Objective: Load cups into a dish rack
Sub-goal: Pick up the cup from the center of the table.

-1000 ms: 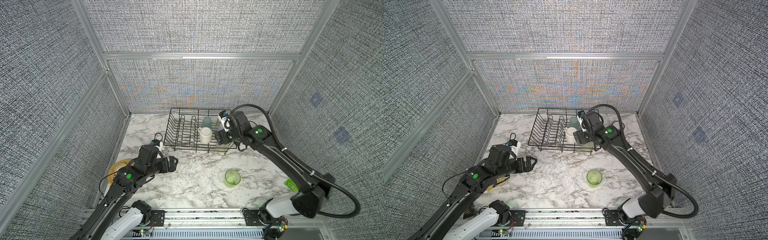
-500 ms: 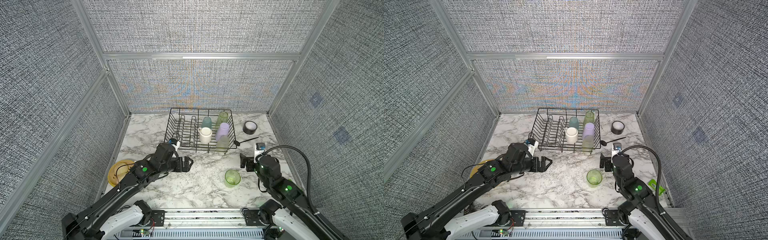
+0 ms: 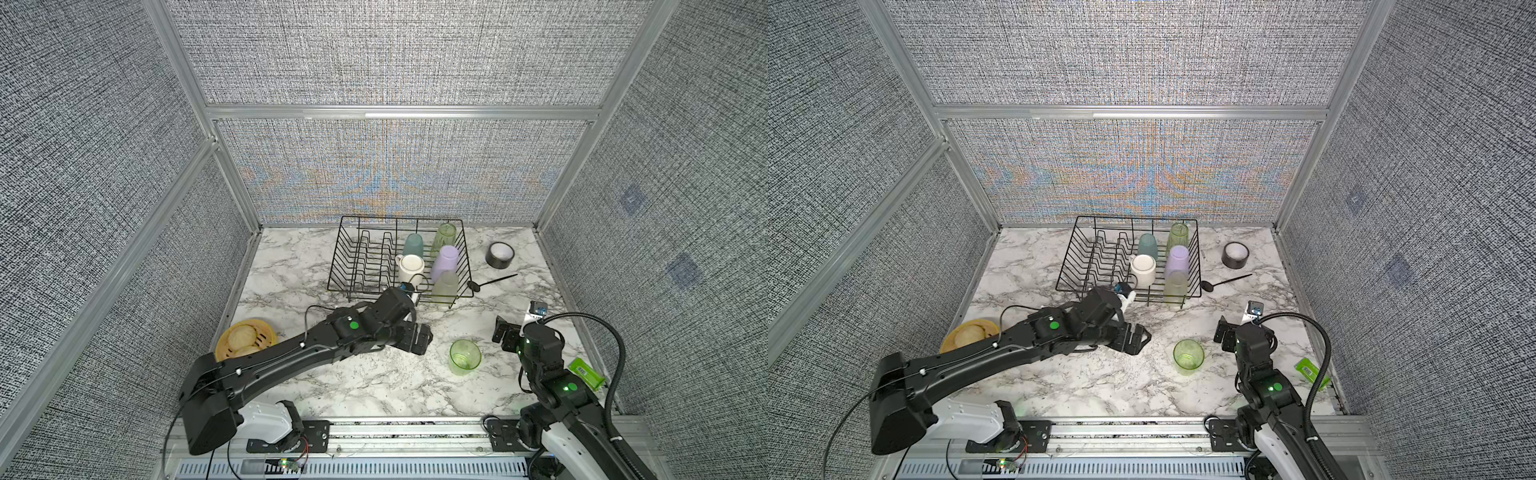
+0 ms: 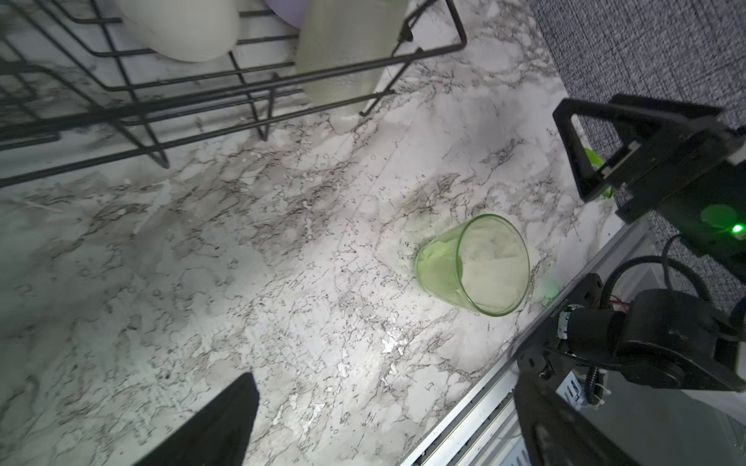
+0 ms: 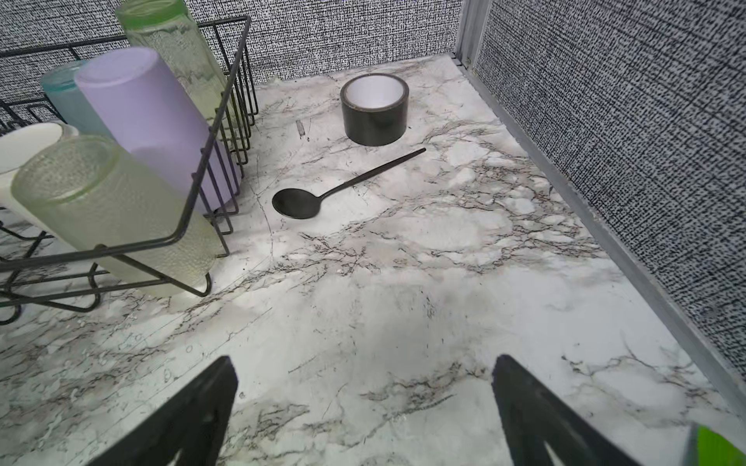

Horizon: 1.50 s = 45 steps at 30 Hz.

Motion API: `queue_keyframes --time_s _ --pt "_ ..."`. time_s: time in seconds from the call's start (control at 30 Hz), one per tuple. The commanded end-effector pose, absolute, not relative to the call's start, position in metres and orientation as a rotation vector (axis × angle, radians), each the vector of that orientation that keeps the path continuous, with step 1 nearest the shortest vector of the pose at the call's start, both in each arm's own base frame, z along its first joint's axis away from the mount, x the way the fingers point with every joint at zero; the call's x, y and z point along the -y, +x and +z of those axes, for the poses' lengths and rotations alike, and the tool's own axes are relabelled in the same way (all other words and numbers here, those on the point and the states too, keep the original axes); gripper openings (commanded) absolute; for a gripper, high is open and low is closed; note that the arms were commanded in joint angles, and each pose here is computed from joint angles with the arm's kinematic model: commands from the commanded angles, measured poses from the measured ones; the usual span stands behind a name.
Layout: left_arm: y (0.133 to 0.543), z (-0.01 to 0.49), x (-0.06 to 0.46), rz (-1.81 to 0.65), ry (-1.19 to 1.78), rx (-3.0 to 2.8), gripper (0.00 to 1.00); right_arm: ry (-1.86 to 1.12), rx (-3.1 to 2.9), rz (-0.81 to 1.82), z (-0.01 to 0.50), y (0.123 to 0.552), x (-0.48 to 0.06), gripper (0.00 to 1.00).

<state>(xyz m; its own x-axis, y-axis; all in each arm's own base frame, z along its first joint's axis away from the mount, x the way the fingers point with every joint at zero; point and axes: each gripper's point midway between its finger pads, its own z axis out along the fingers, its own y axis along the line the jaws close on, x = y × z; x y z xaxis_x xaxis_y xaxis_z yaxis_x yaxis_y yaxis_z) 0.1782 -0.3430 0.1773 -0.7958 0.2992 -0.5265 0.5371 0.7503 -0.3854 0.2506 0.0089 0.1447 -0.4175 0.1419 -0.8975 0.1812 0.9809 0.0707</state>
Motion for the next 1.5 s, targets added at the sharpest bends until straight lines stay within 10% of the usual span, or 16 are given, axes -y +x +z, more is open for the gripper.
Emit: queue_keyframes --time_s 0.0,0.63,1.27,1.47 --pt "0.173 0.169 0.369 -0.745 0.718 -2.5 0.99 0.273 -1.96 -0.032 0.154 0.255 -0.006 0.99" --pt "0.15 0.096 0.438 -0.724 0.873 -2.614 0.89 0.381 -1.925 -0.056 0.154 0.244 0.011 0.99" --pt "0.156 0.085 0.431 -0.625 0.826 -2.657 0.0 0.362 -1.941 -0.037 0.153 0.244 0.008 0.99" --pt "0.161 0.1 0.415 -0.566 0.822 -2.62 0.0 0.29 -2.045 0.09 0.143 0.246 -0.017 0.99"
